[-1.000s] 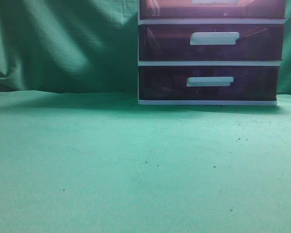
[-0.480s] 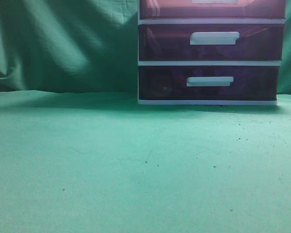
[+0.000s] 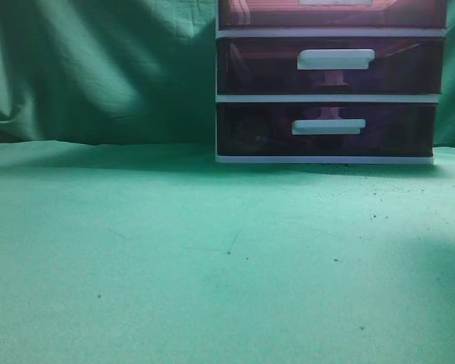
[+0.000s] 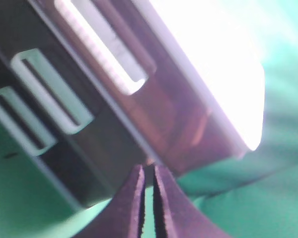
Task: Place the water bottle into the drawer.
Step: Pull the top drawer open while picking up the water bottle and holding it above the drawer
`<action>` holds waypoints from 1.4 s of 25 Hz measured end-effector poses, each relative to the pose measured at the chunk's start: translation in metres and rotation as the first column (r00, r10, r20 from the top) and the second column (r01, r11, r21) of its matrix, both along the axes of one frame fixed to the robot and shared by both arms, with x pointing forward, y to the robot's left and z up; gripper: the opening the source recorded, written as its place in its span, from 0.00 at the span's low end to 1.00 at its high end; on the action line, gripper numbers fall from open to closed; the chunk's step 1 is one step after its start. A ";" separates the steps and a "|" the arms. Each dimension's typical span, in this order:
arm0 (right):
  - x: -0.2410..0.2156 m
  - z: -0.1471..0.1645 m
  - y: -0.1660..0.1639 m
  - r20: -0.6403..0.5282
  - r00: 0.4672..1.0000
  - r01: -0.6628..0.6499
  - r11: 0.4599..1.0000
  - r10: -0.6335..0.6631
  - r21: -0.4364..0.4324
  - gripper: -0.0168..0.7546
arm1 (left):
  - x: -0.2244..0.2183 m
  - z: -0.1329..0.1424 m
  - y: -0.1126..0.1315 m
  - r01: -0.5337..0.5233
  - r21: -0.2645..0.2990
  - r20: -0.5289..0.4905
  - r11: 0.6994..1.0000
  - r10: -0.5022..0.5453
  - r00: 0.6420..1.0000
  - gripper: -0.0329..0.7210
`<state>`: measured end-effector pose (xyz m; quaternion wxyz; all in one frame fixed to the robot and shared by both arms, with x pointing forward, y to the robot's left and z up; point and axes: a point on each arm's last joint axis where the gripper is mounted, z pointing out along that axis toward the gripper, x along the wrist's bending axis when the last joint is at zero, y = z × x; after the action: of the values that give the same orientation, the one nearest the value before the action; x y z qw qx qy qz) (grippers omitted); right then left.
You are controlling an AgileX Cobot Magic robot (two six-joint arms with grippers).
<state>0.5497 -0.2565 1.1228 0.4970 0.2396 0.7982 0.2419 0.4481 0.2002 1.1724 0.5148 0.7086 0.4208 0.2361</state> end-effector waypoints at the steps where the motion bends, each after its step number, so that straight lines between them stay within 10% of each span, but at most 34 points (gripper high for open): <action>1: 0.005 0.000 0.003 0.038 0.999 -0.025 0.998 0.027 -0.055 0.09 | 0.000 0.000 0.000 0.000 0.000 0.000 1.000 0.000 1.000 0.44; 8: 0.035 -0.015 0.037 0.240 0.946 -0.114 0.917 0.217 -0.382 0.09 | 0.000 0.000 0.000 -0.001 -0.001 0.002 1.000 0.001 1.000 0.44; 14: 0.057 -0.042 0.044 0.265 0.917 -0.109 0.828 0.297 -0.550 0.36 | 0.000 -0.002 0.001 0.005 0.025 -0.005 1.000 -0.004 1.000 0.44; 35: 0.098 -0.082 0.056 0.317 0.876 -0.094 0.774 0.363 -0.626 0.38 | -0.001 -0.005 0.003 0.011 0.108 -0.005 0.994 -0.011 1.000 0.44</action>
<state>0.6473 -0.2001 1.0409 0.6723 -0.0868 0.7301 0.0862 0.4474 0.2033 1.1672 0.4760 0.7384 0.4045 0.2541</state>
